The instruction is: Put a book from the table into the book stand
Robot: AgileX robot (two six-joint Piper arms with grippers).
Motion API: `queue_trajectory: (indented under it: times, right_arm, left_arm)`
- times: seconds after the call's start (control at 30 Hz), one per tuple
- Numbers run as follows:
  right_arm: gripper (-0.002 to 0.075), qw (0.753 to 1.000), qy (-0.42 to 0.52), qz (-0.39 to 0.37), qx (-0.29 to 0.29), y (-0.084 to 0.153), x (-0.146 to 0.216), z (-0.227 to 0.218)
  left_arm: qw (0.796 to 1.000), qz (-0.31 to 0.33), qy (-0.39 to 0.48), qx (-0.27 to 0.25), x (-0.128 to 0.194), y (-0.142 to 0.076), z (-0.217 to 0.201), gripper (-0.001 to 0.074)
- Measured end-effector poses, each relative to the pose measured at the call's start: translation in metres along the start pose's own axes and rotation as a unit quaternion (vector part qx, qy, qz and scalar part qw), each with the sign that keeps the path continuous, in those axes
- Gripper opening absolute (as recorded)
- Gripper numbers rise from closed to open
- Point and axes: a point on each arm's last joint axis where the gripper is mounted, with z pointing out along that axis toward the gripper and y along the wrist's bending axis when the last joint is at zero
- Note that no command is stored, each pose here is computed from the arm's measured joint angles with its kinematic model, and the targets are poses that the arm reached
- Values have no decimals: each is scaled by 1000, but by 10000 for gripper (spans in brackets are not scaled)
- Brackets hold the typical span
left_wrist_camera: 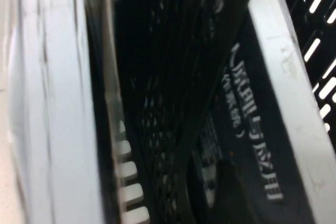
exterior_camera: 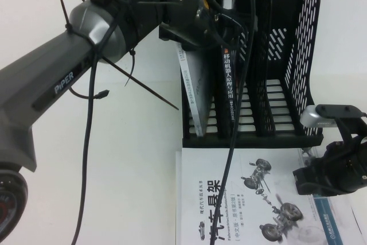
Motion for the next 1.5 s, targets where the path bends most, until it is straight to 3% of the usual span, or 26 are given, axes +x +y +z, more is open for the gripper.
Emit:
queue_trajectory:
  times: [0.17, 0.5, 0.6, 0.73, 0.8, 1.03, 1.3, 1.5]
  right_arm:
    - [-3, 1000, 0, 0, 0, 0, 0, 0]
    - [-3, 1000, -1, 0, 0, 0, 0, -1]
    - [-3, 1000, -9, -7, 0, 2, -1, -5]
    - [-3, 1000, -19, -20, 6, 3, 1, -12]
    - [-3, 999, -32, -28, 6, 6, 1, -21]
    - [-3, 994, -90, -60, 11, 20, 6, -68]
    - [-3, 977, -164, -78, 111, 21, 30, -135]
    - [-3, 950, -229, -68, 203, 15, 55, -180]
  left_arm:
    - [1000, 6, 0, 0, 0, 0, 0, 420]
    - [998, 37, -45, 18, -26, -13, -18, 413]
    - [996, 54, -65, 12, -42, -19, -43, 330]
    - [994, 78, -78, -30, -57, -19, -77, 120]
    - [992, 82, -81, -51, -62, -17, -93, 55]
    - [985, 79, -132, -77, -73, -14, -169, 3]
    - [975, 113, -167, -89, -64, -11, -269, 1]
    - [977, 133, -157, -61, -51, -12, -293, 1]
